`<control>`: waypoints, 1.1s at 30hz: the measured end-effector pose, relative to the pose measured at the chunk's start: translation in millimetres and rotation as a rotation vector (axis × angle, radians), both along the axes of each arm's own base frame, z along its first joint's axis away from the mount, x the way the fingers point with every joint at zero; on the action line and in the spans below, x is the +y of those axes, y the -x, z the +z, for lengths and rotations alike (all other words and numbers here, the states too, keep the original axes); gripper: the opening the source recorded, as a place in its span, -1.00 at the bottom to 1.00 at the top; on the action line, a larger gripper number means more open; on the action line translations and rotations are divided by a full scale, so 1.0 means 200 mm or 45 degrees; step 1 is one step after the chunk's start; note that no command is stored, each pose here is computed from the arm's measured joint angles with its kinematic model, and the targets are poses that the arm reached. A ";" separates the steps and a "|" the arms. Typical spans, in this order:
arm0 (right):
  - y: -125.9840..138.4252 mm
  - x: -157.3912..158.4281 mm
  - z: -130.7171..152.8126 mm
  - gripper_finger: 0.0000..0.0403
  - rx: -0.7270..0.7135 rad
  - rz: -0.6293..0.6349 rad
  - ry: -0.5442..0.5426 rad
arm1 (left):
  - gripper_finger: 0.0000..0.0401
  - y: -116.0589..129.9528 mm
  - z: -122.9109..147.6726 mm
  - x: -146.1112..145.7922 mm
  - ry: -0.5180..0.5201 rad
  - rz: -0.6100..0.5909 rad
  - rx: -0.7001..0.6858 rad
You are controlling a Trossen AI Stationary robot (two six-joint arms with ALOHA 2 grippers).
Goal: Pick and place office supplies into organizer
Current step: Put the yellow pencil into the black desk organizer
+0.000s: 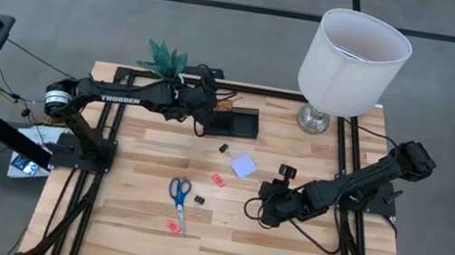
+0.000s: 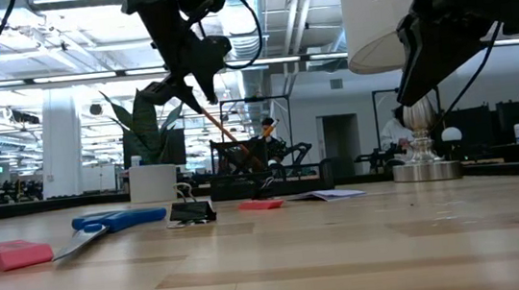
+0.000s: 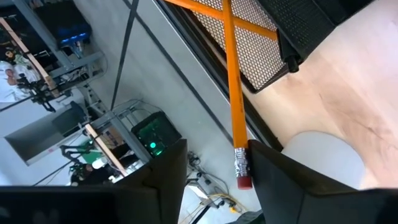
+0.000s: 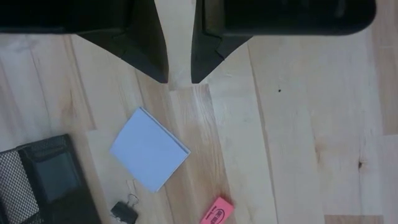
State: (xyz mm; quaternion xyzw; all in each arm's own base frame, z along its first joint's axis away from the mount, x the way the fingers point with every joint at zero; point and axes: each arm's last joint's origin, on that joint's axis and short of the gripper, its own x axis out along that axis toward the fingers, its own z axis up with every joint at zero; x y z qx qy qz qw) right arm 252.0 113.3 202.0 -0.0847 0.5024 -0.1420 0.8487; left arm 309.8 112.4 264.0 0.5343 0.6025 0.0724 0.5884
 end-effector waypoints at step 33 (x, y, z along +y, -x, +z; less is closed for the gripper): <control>0.00 0.00 0.00 -0.67 -0.004 -0.003 -0.003 | -0.19 0.01 0.00 0.00 -0.046 -0.017 0.092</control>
